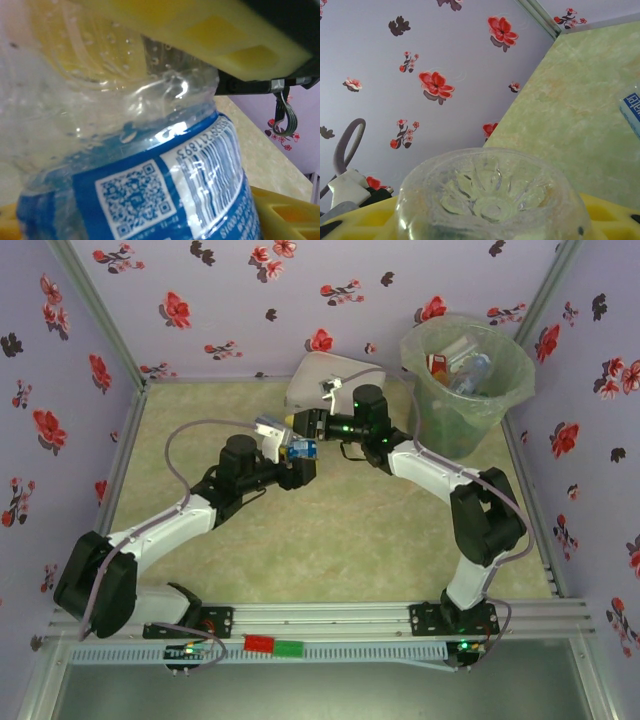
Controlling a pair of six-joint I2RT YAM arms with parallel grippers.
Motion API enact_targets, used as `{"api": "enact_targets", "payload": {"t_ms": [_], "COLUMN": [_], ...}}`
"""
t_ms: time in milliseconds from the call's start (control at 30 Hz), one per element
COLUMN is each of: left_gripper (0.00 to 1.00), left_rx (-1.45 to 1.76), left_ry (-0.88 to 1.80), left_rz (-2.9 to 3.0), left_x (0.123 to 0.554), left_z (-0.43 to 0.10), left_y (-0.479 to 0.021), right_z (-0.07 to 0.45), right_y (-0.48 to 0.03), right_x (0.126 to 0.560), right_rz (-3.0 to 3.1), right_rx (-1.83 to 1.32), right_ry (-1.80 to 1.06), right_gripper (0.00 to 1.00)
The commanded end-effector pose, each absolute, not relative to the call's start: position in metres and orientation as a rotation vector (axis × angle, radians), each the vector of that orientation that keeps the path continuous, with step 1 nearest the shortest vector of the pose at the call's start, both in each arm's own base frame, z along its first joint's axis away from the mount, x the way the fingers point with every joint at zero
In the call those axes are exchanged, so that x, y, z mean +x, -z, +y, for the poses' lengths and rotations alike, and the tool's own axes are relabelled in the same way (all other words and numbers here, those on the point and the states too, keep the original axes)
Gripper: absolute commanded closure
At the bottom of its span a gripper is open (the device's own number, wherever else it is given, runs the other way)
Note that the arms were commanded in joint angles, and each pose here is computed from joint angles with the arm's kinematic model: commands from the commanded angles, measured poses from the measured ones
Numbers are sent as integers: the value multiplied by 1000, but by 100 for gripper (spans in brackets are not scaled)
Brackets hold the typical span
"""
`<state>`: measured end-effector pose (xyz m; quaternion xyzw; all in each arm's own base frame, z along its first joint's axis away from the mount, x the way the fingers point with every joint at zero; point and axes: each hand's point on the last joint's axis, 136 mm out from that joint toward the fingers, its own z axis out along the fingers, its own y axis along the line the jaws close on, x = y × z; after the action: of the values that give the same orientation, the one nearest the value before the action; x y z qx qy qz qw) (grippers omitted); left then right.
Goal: Put the plastic bottles in the bin
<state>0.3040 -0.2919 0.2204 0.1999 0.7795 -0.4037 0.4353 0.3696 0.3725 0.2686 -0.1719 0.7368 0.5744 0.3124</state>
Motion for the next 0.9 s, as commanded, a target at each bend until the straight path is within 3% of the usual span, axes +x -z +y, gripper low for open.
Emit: {"api": "enact_targets", "payload": {"t_ms": [0,33,67,267,433,600,867], "left_gripper": [10,1,0,0,0,0,0], "left_rx": [543,533,516,369,53,-373,-491], "left_ry": [1038,1027,1008,849,640,459,495], "left_rz": [1820,1822,1825,1834,1900,2028,2047], "left_x": [303,304,305,313,338,358,359], "left_z": [-300,-298,-295,-260,-201,-125,-111], "left_y": [-256,-256,-256,-250,-225,-176,-153], "right_z": [364,361,355,307,254,199,91], "right_y": [-268,-267,-267,-259,-274,-327,-424], "right_x": [374,376,378,392,400,411,448], "right_rz": [1954,1962,1968,2034,2061,1984,1782], "right_rx": [-436,-423,-408,-307,-247,-175,98], "right_ry": [-1449,-1432,-1409,-1201,-959,-747,-479], "right_gripper": [49,50,50,52,53,53,53]}}
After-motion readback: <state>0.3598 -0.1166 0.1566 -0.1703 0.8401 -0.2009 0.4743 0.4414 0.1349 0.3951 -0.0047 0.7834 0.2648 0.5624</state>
